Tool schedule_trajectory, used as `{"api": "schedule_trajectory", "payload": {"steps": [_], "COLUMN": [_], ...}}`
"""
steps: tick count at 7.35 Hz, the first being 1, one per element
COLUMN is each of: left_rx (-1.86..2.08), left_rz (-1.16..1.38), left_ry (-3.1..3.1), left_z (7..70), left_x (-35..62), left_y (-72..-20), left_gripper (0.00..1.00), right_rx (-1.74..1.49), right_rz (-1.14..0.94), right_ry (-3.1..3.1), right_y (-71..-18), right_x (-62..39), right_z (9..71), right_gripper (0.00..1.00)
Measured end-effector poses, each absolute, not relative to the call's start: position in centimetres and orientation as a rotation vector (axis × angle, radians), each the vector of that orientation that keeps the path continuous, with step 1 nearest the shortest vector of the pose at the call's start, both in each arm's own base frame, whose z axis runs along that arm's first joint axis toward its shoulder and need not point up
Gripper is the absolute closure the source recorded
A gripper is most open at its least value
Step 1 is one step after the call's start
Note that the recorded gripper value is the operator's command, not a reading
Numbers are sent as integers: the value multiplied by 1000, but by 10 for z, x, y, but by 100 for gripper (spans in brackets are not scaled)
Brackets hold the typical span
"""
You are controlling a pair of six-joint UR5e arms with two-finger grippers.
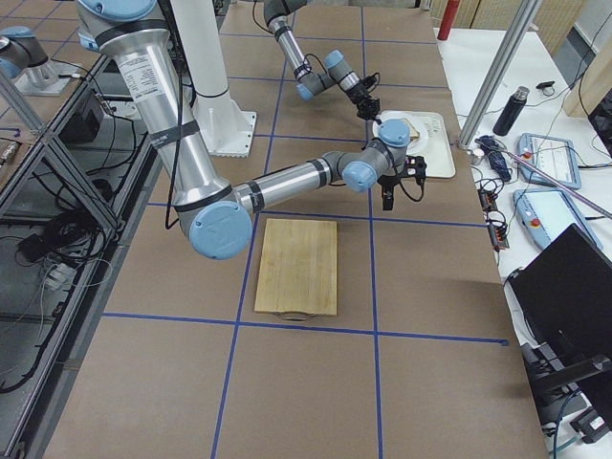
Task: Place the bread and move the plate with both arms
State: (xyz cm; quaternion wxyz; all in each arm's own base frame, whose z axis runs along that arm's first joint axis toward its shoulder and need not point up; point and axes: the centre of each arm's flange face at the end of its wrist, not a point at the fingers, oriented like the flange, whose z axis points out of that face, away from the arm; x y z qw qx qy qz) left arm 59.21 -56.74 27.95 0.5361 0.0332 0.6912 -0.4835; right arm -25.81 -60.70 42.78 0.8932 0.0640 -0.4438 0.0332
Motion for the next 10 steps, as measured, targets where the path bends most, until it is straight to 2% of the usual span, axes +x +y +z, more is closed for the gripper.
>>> {"api": "schedule_trajectory", "payload": {"steps": [1,3,5,7,10], "left_rx": [93,108,70,-6,-71], "left_rz": [-1173,-1199,-1198,-1119,-1036], "left_ry": [1627,1665,1775,1808,1808], "left_z": [279,258,235,264,293], "left_x": [600,595,558,506,450], "left_y": [-575,-582,-566,-525,-493], "left_gripper": [2,1,1,1,1], "right_rx": [133,138,138,139,142], "right_rz": [72,71,75,77,87], "right_ry": [-918,-920,-918,-920,-922], "right_y": [-604,-597,-594,-594,-594], "right_x": [-255,-250,-247,-244,-235], "right_z": [431,431,434,434,434], "right_gripper": [0,0,0,0,0]}}
